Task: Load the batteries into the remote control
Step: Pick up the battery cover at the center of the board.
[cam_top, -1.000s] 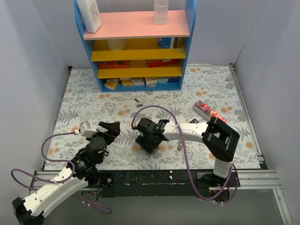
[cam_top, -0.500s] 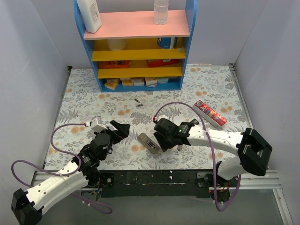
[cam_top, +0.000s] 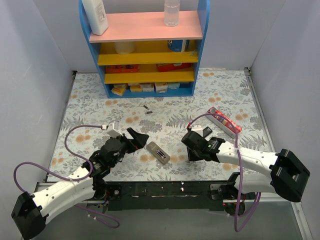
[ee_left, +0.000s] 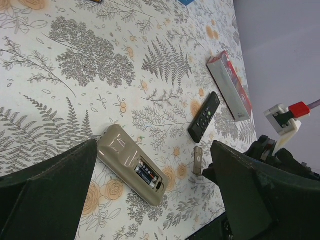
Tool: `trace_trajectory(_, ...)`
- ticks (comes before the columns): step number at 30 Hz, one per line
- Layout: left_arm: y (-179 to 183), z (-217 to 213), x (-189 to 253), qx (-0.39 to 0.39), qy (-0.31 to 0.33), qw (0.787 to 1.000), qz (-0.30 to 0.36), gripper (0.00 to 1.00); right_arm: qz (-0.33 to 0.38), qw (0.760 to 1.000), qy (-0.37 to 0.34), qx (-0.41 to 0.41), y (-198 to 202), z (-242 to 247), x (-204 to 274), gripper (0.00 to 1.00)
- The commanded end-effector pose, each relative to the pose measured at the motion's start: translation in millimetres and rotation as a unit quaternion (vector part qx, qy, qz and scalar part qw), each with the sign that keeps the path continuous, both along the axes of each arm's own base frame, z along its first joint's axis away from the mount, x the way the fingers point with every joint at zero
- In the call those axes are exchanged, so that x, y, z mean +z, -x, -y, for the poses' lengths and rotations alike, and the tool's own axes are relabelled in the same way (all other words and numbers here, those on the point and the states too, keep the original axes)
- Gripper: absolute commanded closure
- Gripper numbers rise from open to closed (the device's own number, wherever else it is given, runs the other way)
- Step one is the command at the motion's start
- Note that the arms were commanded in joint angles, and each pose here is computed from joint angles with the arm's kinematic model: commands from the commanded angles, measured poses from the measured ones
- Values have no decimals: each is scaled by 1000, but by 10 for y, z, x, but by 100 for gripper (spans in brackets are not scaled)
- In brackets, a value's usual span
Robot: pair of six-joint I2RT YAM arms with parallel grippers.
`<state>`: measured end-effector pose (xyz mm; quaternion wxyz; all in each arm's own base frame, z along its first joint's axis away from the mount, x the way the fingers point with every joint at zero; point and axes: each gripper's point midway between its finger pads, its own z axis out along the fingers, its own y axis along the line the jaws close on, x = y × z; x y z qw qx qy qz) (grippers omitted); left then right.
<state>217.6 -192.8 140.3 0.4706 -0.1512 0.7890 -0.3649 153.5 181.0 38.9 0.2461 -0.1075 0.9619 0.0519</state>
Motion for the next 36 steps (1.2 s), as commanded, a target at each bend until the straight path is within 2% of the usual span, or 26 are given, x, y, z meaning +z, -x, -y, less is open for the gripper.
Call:
trace_trajectory(1, 16, 134, 216, -31, 26, 999, 21, 2, 23, 999, -38, -31, -116, -118, 40, 63)
trace_trajectory(12, 26, 219, 176, -50, 28, 998, 21, 2, 8, 999, -14, -44, -75, -29, -94, 69)
trace_trajectory(23, 36, 271, 157, -60, 36, 997, 18, 2, -14, 999, 0, -39, 25, 42, -217, 70)
trace_trajectory(28, 45, 298, 143, -67, 35, 997, 14, 2, -21, 999, 3, -35, 67, 69, -254, 76)
trace_trajectory(36, 107, 396, 207, -97, 48, 994, 15, 2, 6, 1000, 0, -12, 14, 83, -88, 99)
